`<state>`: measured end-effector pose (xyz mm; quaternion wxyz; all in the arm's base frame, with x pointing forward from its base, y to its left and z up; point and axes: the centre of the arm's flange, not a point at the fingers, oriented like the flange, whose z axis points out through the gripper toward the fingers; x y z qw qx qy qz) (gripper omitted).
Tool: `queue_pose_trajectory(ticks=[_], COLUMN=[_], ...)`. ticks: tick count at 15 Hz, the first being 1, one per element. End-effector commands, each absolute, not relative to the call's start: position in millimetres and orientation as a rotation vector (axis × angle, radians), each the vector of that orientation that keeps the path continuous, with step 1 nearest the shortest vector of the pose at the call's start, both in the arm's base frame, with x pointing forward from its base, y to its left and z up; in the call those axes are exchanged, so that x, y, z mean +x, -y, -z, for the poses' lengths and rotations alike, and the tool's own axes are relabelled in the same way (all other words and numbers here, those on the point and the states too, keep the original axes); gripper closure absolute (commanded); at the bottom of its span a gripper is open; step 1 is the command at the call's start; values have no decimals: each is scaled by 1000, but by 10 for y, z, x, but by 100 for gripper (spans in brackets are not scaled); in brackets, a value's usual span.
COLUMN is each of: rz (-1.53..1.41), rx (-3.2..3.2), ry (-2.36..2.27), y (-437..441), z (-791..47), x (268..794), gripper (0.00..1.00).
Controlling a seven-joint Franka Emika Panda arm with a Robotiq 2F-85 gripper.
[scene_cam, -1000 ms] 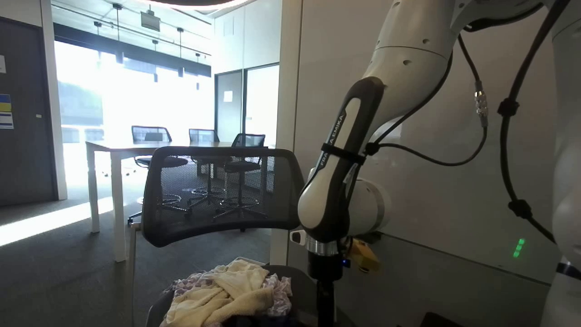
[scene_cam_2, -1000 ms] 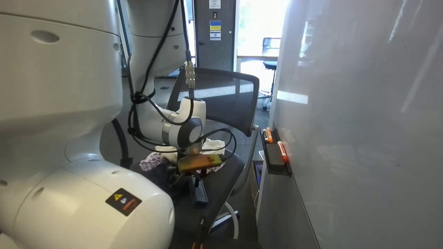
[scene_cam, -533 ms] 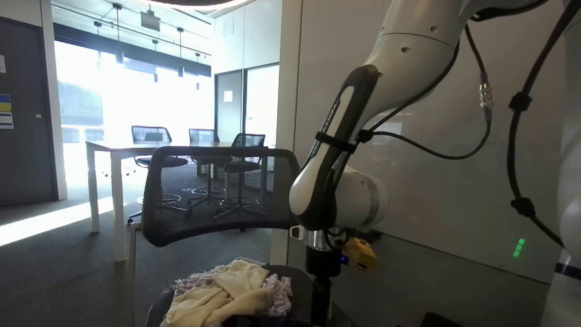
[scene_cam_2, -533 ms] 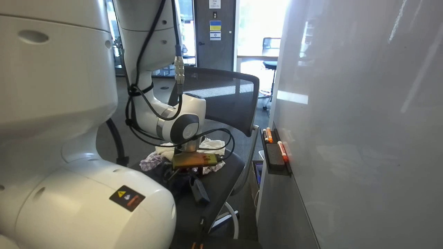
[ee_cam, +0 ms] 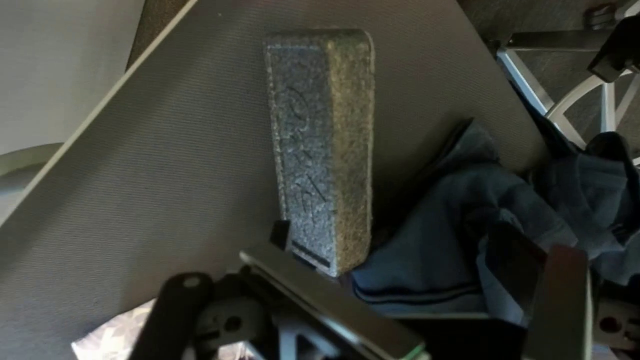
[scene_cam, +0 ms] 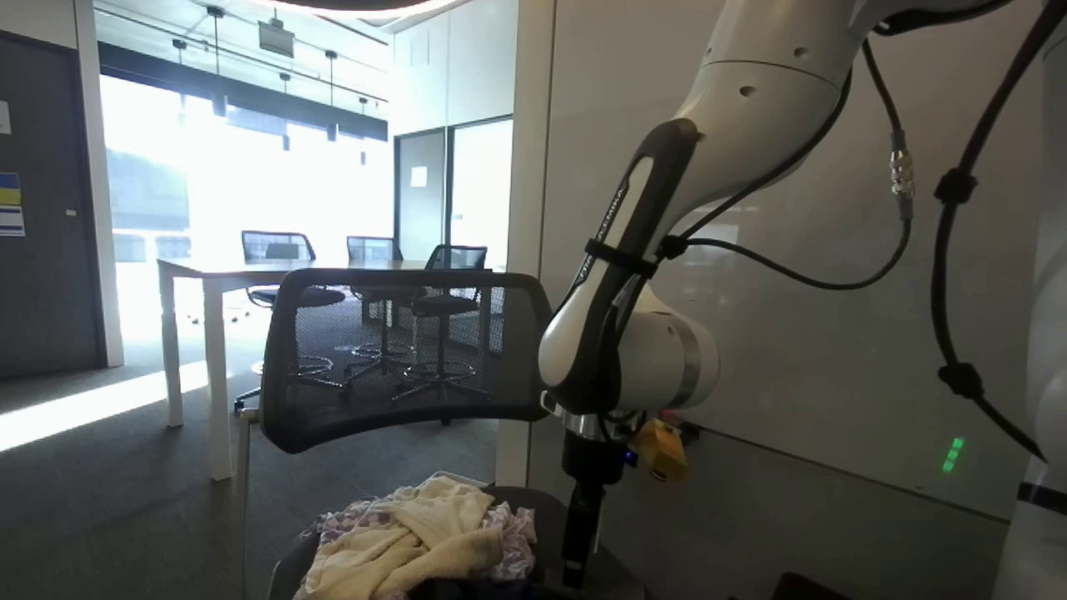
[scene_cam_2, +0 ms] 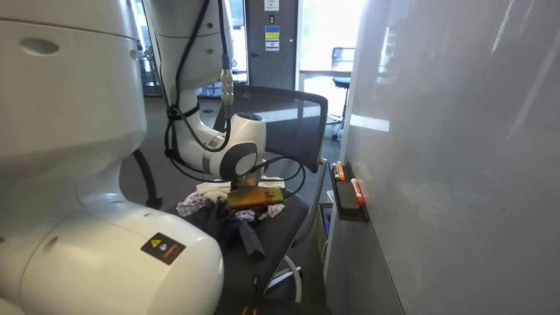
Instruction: Pick up the duster, then rub something off of the board
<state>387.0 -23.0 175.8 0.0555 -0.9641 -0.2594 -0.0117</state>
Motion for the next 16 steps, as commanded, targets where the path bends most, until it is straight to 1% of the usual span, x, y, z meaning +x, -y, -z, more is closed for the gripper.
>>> queue_pose_trajectory(ticks=[1, 4, 7, 11, 16], rz=[17, -137, -213, -235, -236], rx=[-2941, -2794, -2666, -2611, -2574], ry=[768, 770, 862, 892, 882], y=[438, 586, 658, 833, 1004], z=[-1799, -1890, -1941, -1907, -1670], x=[3784, 3779, 3803, 3914, 4033], gripper=[0, 0, 0, 0, 0])
